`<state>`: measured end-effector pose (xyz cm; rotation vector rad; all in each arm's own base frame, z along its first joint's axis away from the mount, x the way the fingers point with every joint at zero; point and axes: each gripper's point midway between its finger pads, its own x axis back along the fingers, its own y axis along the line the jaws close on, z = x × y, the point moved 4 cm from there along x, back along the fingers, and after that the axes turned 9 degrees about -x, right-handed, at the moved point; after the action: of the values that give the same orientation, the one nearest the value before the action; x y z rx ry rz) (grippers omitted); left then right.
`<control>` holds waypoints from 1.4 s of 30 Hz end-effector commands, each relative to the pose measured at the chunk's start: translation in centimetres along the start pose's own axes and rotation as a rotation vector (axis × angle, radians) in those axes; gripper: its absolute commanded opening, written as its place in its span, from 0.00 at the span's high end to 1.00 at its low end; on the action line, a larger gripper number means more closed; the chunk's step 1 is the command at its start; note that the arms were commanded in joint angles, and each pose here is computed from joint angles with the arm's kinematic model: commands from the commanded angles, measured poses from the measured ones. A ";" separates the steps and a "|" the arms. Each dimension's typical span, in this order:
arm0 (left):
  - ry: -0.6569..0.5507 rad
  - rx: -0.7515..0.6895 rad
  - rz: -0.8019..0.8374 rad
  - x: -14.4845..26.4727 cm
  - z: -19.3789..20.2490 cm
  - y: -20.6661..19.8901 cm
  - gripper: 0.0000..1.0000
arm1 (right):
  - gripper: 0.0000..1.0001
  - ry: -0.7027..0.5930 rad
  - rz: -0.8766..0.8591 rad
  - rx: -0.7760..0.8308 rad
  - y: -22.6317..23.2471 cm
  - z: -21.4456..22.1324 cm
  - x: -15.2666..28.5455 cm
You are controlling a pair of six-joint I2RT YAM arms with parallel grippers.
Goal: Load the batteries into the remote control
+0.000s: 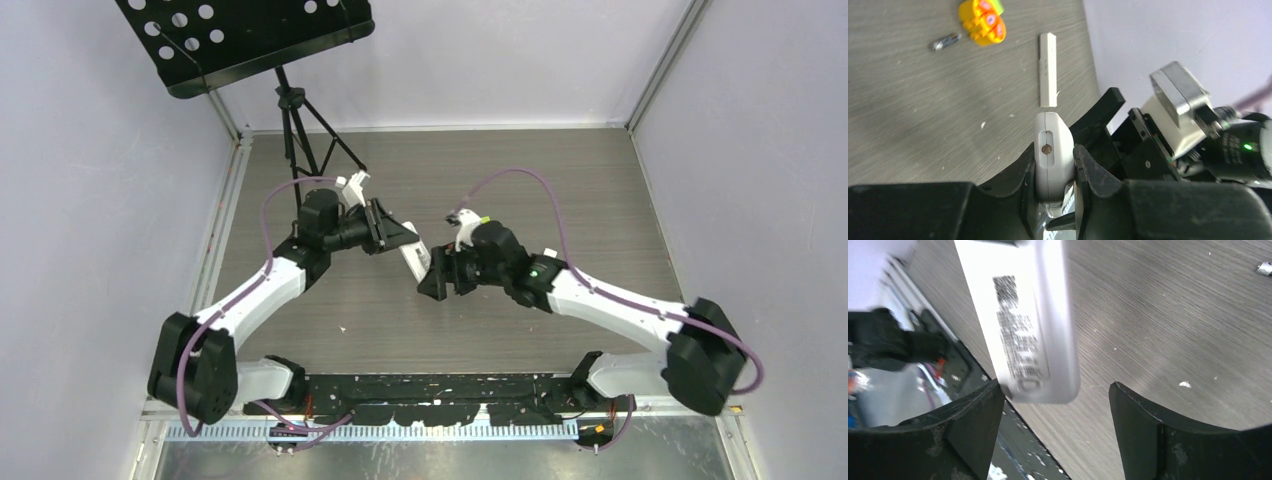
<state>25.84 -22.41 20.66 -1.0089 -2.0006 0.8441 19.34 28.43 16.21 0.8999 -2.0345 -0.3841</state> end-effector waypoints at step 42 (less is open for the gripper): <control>0.020 -0.029 0.376 7.6 -3.8 -10.2 0.49 | 0.94 -0.452 -0.778 -0.524 7.9 -8.8 8.5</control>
<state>24.14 -19.63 32.41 -1.2741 -1.9857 1.0798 20.43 27.96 28.58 1.1490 -1.7487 -1.6561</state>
